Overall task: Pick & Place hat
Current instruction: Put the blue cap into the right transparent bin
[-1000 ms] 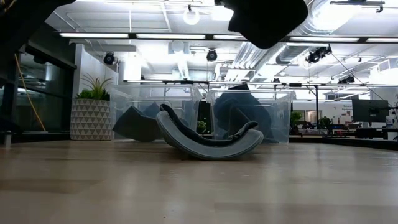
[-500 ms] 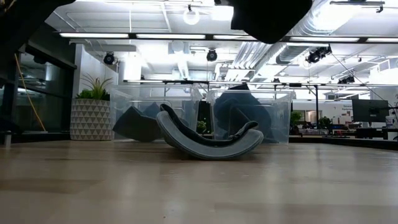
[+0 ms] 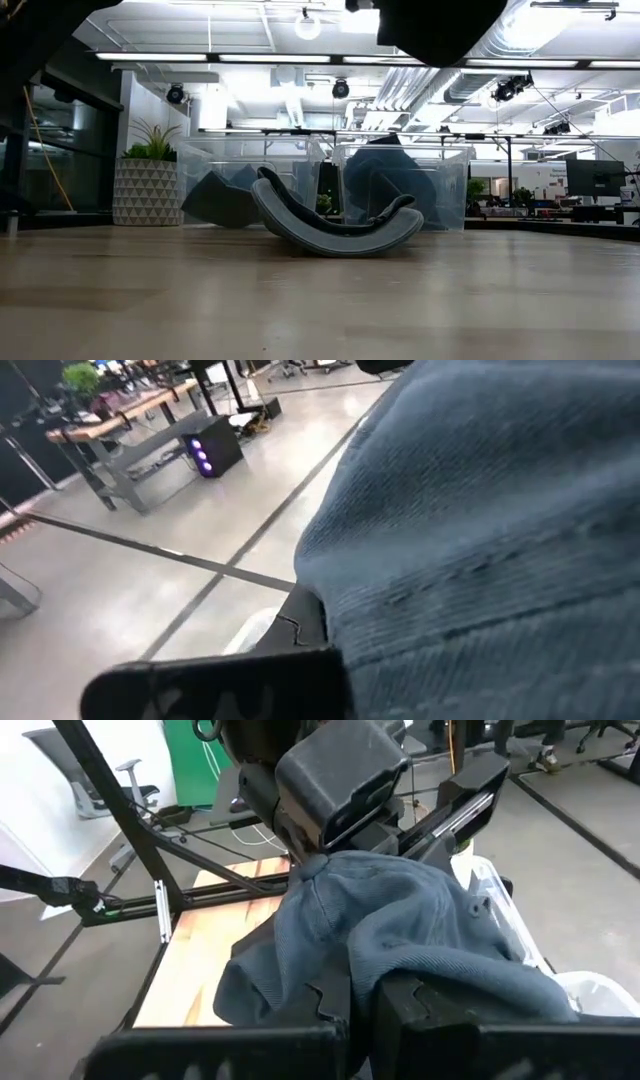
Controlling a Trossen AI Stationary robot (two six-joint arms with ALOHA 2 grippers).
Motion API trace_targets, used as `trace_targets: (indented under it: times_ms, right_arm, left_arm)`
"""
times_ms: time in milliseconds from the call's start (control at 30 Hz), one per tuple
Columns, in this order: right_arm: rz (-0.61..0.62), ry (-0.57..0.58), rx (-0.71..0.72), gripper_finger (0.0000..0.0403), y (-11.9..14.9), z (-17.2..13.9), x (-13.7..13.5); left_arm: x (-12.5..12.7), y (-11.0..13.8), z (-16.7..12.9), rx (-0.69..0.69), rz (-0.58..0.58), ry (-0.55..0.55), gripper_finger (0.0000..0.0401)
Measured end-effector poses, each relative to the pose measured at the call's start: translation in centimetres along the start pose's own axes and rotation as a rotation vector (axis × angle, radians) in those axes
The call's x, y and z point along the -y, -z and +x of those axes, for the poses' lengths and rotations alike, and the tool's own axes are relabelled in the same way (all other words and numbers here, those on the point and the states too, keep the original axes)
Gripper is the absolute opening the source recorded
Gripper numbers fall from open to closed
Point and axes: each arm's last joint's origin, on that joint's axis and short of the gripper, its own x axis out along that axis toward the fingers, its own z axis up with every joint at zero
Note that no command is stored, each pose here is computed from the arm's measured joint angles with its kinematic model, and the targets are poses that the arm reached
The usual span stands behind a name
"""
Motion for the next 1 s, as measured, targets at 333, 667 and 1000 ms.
trace_targets:
  times_ms: [333,667,1000]
  right_arm:
    - [-0.108,0.128,0.035,0.0113,-0.2,-1.1,-0.4]
    - [-0.258,0.207,0.145,0.0174,-1.2,-2.4,-1.2]
    - [-0.281,0.15,0.121,0.0177,-1.0,-2.1,-1.1]
  left_arm:
    - [0.1,0.1,0.0,-0.007,-0.095,0.036,0.0]
    - [-0.4,0.0,0.2,0.004,-0.224,0.05,0.0]
    - [-1.5,0.2,0.7,0.001,-0.296,0.02,0.0]
